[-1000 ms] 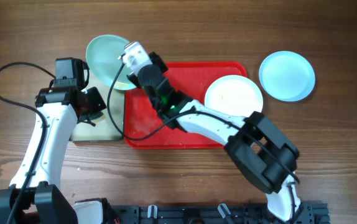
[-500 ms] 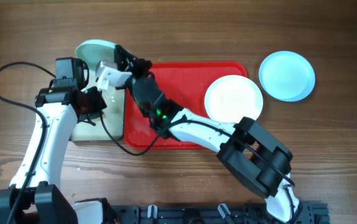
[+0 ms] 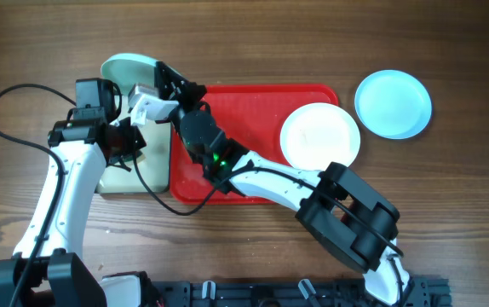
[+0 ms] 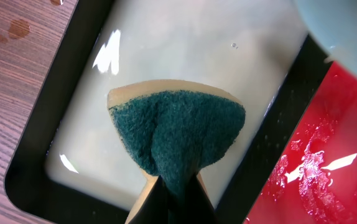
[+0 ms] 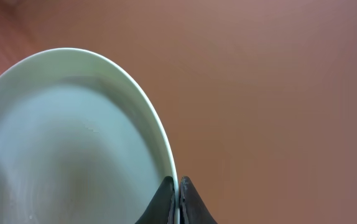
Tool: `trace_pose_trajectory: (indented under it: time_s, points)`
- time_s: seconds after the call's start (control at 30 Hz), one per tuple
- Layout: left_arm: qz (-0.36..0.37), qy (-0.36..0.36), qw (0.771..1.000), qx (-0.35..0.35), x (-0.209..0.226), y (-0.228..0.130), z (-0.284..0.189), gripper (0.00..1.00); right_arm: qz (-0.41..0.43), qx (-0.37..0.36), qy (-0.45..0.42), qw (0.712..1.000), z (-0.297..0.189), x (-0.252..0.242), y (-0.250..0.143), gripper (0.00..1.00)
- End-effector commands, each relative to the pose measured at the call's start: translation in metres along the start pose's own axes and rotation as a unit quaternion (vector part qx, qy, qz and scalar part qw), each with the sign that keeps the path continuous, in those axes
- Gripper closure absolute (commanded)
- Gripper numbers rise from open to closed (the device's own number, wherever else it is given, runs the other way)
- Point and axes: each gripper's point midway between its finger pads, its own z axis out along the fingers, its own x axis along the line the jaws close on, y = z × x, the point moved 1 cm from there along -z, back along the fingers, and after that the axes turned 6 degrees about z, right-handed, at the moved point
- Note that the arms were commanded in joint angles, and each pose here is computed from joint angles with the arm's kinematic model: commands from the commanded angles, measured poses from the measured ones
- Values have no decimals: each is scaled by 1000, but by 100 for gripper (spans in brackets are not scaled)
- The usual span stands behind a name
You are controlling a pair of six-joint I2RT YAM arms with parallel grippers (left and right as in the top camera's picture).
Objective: Clean dirty plates on tray and stack at the side
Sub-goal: 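Carry the blue plate right and stack it on the other blue plate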
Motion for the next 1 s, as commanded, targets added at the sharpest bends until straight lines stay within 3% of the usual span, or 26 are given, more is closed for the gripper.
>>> trace_pose_trajectory:
  time_s: [0.0,0.3,0.5,0.83,0.97]
  points:
    - [-4,-5,1000,-6,-2,1,-2,96,136,54,-54,988,6,-21,-29,96]
    - [-4,-5,1000,-6,-2,1,-2,96,312,189,-34,930,5,-7,-109,96]
    - [-4,-5,1000,-6,-2,1,-2,96,416,225,99,876,-6,2,-101,96]
    - [-4,-5,1000,-6,-2,1,-2,96,484,319,85,810,-37,-100,-150,96]
    - [-4,-5,1000,-6,-2,1,-2,96,503,376,64,776,-65,-142,-193,96]
